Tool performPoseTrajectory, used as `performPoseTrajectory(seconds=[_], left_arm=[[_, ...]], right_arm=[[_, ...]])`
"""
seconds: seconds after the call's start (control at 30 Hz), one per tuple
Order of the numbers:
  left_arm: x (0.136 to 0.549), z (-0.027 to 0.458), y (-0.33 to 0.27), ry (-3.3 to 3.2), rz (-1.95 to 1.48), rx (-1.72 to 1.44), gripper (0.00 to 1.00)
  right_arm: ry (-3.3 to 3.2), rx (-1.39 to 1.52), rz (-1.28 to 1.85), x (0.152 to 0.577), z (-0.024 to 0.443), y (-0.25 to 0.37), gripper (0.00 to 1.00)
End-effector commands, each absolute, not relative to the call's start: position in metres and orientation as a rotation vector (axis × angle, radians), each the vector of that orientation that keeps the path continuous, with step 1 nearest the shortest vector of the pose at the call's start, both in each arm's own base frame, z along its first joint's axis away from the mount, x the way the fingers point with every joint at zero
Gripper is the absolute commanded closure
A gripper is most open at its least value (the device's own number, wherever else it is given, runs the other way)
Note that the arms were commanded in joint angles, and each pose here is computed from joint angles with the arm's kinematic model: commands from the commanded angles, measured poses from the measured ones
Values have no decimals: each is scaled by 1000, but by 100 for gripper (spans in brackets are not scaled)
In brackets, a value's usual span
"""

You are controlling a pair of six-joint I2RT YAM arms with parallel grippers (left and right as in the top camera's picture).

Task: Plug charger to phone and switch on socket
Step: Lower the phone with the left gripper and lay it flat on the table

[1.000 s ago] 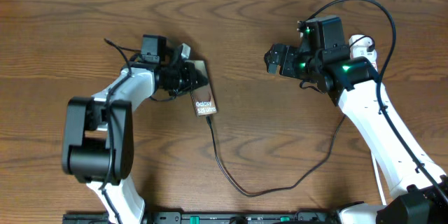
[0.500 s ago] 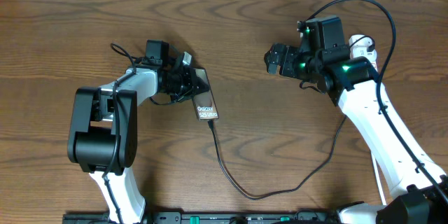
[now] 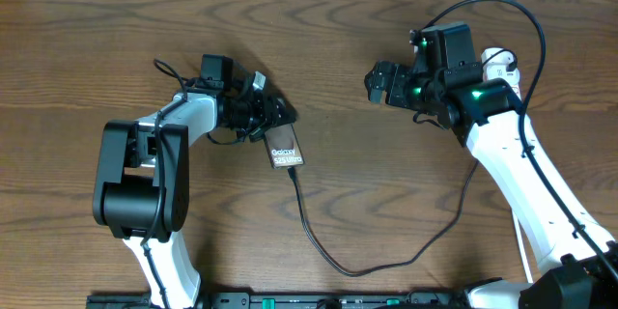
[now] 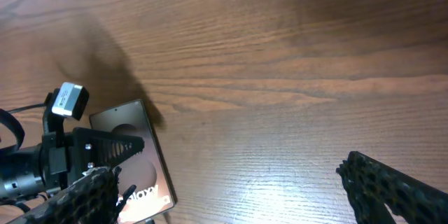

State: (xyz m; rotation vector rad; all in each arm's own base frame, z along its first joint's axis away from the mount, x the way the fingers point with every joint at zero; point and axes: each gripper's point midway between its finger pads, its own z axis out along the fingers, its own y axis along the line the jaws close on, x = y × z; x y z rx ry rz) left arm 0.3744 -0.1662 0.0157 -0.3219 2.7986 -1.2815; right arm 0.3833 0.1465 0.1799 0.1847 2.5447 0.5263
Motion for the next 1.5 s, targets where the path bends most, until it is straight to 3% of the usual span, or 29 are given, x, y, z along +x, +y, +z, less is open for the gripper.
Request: performPoseTrajectory(seconds=[0.0,0.5,0.93,1.0,1.03,1.3,1.47], left_arm=[[370,2,-158,2854,-1199,-364,45],[325,-46,-75,3146,-348,-569,37],[324,-47,-73,3150,-332,-570,30],[324,-47,-73,3150,-334,-570,12],[324,-47,-74,3151,-340,-569,10],[338,-28,-90,3098,-497,-471,9],[365,32,-101,2929,-606,-358,8]], right_arm=[[2555,197,518,382,176,147,1],[2556,198,519,382,176,147,1],[2556,198,519,381,175,147,1],[2556,198,519,381,175,147,1],[2556,198,519,381,175,147,1],[2556,197,518,381,175,147,1],[2555,199,513,382,175,146,1]])
